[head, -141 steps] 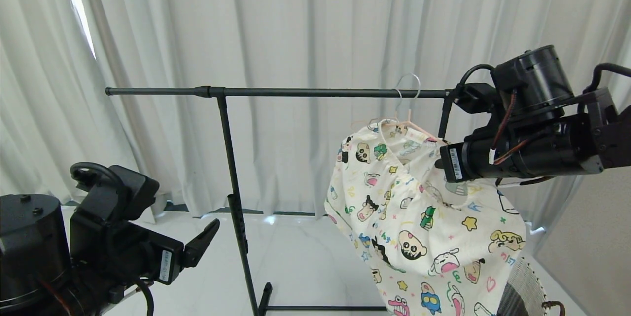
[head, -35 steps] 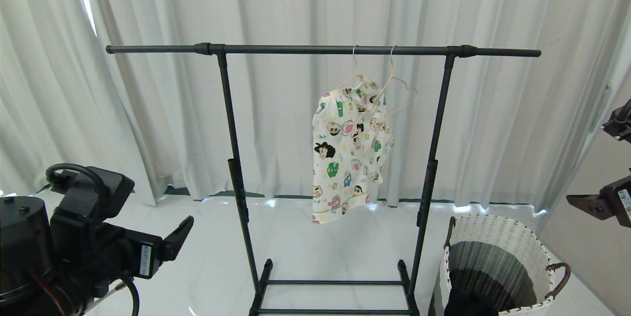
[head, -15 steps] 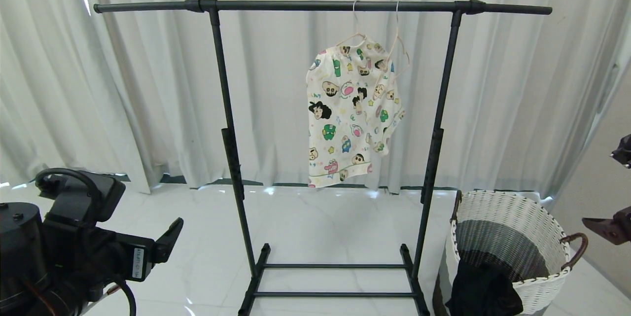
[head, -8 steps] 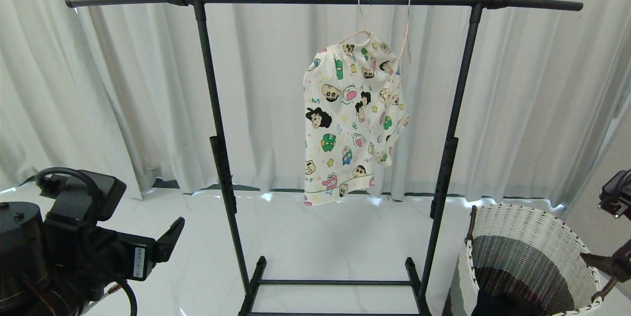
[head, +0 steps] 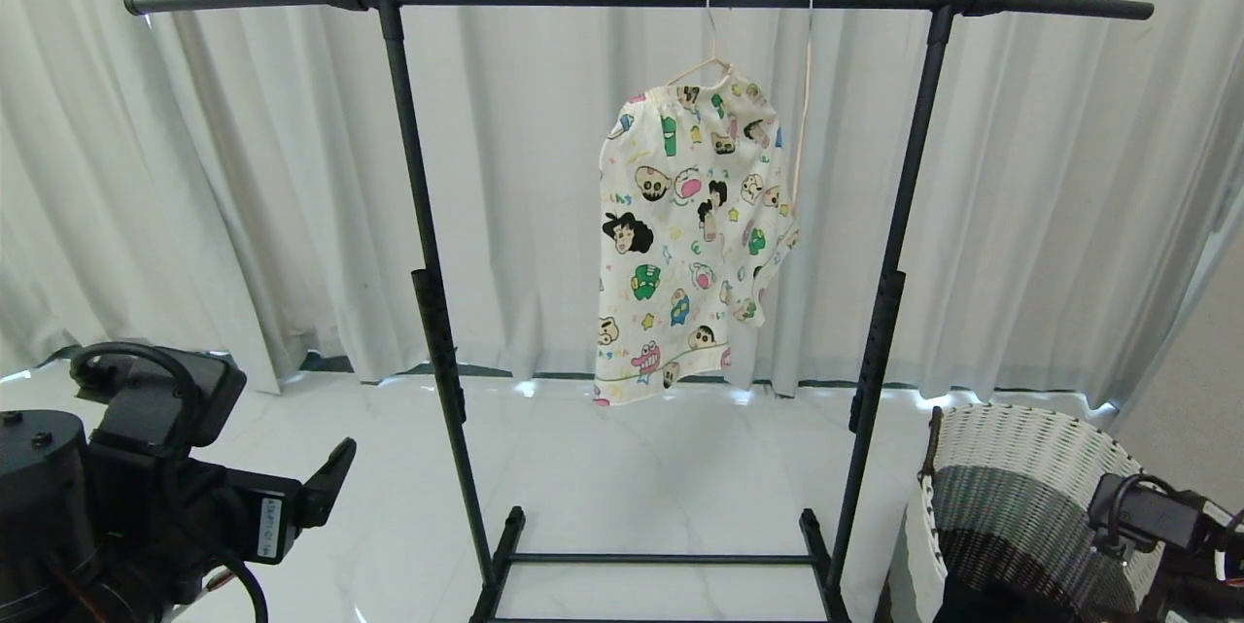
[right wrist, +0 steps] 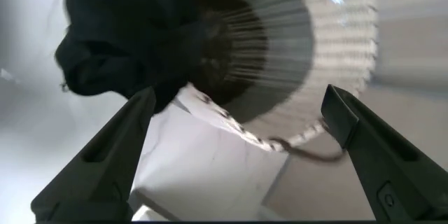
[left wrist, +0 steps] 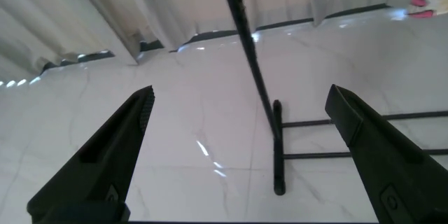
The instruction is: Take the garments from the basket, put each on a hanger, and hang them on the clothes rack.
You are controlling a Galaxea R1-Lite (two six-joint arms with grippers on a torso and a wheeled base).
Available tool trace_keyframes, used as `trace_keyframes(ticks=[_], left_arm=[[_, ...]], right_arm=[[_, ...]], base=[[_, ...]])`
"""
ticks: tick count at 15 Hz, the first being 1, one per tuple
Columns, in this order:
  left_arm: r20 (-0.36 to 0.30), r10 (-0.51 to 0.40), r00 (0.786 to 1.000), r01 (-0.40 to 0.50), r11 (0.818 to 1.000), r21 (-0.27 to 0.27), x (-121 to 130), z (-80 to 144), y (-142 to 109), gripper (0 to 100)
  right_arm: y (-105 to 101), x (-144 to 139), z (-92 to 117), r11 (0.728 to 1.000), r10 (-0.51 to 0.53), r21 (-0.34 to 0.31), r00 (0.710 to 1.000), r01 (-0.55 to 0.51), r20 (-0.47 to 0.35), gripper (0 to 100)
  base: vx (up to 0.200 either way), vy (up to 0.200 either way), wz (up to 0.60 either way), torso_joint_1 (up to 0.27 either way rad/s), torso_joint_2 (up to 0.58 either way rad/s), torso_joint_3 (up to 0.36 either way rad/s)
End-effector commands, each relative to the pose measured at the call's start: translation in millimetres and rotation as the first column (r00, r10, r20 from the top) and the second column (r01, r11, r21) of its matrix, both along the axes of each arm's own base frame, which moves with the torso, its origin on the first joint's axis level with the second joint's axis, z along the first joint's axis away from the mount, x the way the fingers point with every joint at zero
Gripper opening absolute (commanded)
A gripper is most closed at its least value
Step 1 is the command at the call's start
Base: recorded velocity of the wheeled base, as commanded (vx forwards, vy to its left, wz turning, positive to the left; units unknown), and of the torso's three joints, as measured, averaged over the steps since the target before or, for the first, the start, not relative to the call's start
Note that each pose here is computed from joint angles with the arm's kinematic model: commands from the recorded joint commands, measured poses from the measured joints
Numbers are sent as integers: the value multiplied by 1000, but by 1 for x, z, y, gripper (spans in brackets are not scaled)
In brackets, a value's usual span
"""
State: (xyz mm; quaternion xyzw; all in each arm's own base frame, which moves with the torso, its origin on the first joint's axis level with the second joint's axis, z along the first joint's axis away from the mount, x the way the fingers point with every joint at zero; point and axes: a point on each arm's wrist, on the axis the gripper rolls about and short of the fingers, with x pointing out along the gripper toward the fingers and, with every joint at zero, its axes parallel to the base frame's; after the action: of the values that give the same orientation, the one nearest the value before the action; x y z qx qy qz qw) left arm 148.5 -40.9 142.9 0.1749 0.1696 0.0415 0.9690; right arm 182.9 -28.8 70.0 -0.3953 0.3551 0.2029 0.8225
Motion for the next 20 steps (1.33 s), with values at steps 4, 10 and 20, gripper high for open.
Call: trace_keyframes(ticks=[4, 10, 20], left_arm=[[-16, 56, 998, -56, 998, 19, -8, -8, 4, 100], [-12, 75, 997, -75, 997, 23, -10, -9, 5, 100], [-22, 79, 997, -78, 997, 26, -20, -15, 9, 100]], right_arm=[[6, 10, -47, 991, 135, 27, 972, -133, -192, 100], [4, 33, -55, 991, 132, 20, 978, -131, -158, 100], [3, 42, -58, 994, 107, 35, 985, -103, -136, 0]], base=[[0, 0, 0, 0, 0, 0], [0, 0, 0, 0, 0, 0], [0, 0, 0, 0, 0, 0]])
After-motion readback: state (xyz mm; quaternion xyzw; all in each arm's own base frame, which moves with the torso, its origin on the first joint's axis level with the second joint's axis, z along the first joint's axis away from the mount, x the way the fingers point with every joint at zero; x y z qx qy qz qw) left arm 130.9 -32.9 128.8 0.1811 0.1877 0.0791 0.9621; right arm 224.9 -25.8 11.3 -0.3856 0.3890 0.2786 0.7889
